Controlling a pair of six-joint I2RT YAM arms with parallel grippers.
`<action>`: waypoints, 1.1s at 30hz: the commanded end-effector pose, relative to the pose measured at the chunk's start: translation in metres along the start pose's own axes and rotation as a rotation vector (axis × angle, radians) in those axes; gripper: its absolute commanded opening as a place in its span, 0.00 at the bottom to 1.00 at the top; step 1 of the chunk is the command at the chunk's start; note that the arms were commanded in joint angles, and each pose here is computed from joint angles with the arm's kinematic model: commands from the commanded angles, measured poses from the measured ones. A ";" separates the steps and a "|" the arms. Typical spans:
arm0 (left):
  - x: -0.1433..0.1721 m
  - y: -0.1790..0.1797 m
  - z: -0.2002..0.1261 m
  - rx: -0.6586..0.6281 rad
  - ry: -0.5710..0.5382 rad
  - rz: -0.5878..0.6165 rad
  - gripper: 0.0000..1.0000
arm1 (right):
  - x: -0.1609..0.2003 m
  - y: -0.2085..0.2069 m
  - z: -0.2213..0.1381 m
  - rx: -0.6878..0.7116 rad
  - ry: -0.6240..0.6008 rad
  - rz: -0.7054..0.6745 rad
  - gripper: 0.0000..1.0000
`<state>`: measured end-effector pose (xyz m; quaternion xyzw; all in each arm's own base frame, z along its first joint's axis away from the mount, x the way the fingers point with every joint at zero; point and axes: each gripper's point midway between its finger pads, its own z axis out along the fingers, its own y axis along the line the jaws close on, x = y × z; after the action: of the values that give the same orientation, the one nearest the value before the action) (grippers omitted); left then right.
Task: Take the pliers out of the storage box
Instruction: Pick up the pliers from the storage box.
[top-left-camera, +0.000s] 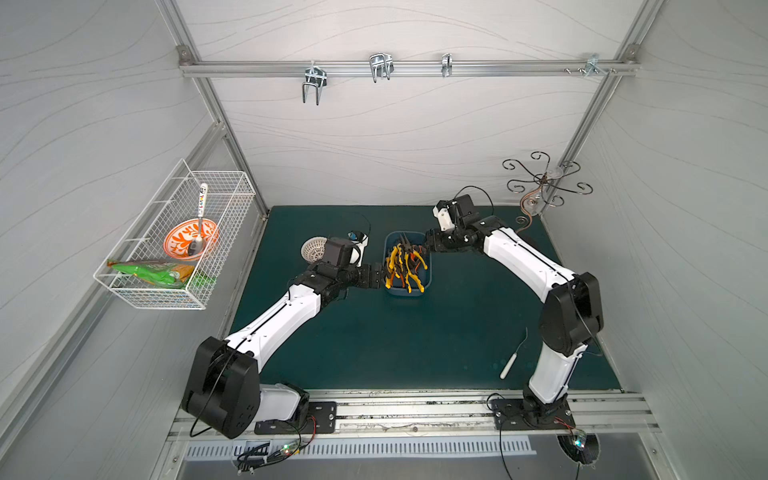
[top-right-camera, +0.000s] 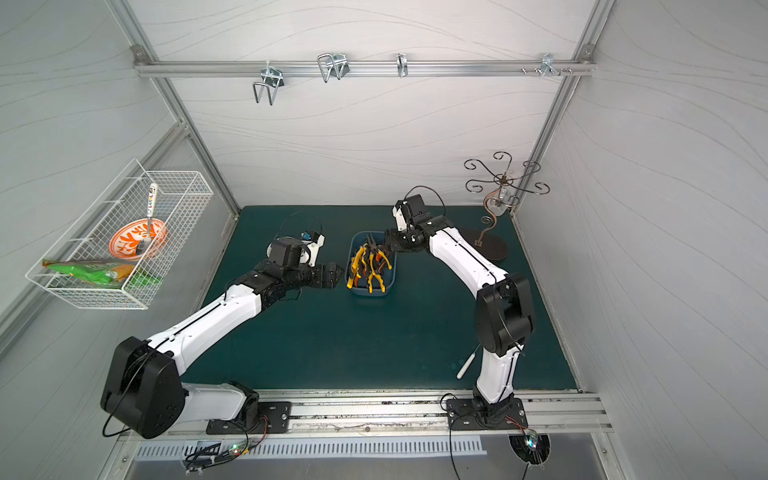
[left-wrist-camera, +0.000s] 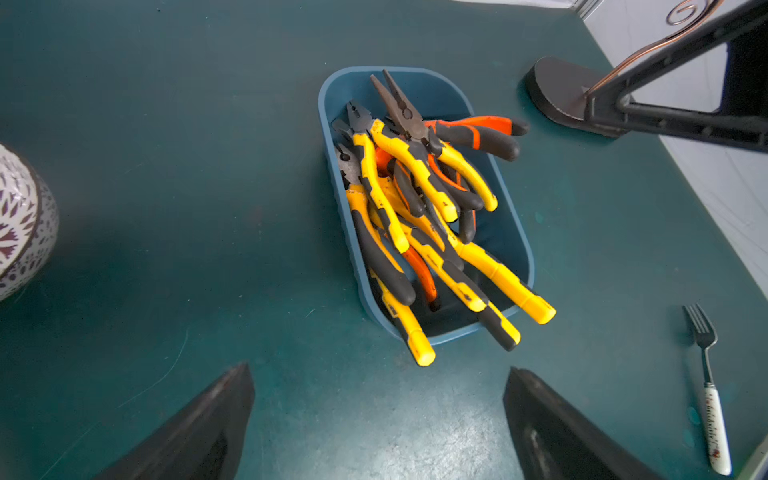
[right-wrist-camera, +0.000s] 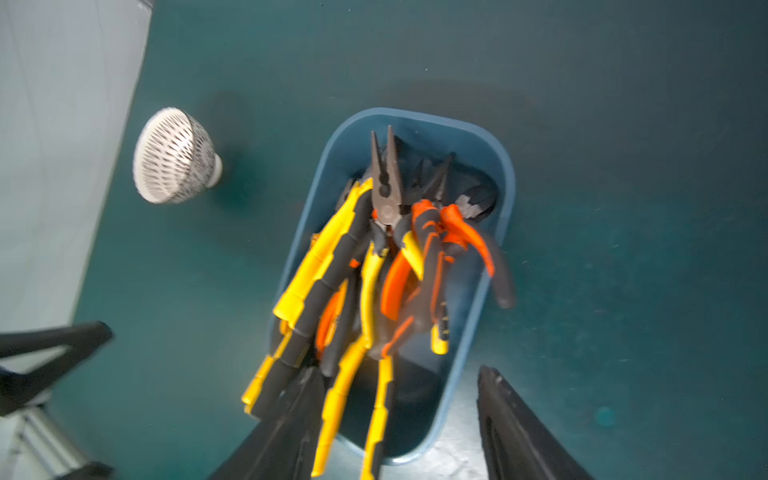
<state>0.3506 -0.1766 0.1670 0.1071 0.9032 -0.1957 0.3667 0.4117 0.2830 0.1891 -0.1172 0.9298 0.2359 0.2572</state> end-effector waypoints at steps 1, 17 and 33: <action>-0.021 0.006 -0.008 -0.042 -0.076 0.012 0.99 | 0.015 0.012 0.021 -0.055 0.099 0.167 0.62; -0.023 0.007 -0.004 -0.042 -0.070 0.006 0.98 | 0.023 0.045 0.080 -0.264 0.265 0.421 0.43; -0.025 0.011 -0.014 -0.079 -0.079 0.027 0.98 | 0.026 0.047 0.115 -0.303 0.346 0.466 0.41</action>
<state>0.3534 -0.1627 0.1621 0.0939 0.9088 -0.1616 0.3730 0.4290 0.3703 0.1270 0.0216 0.9138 0.4030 0.0454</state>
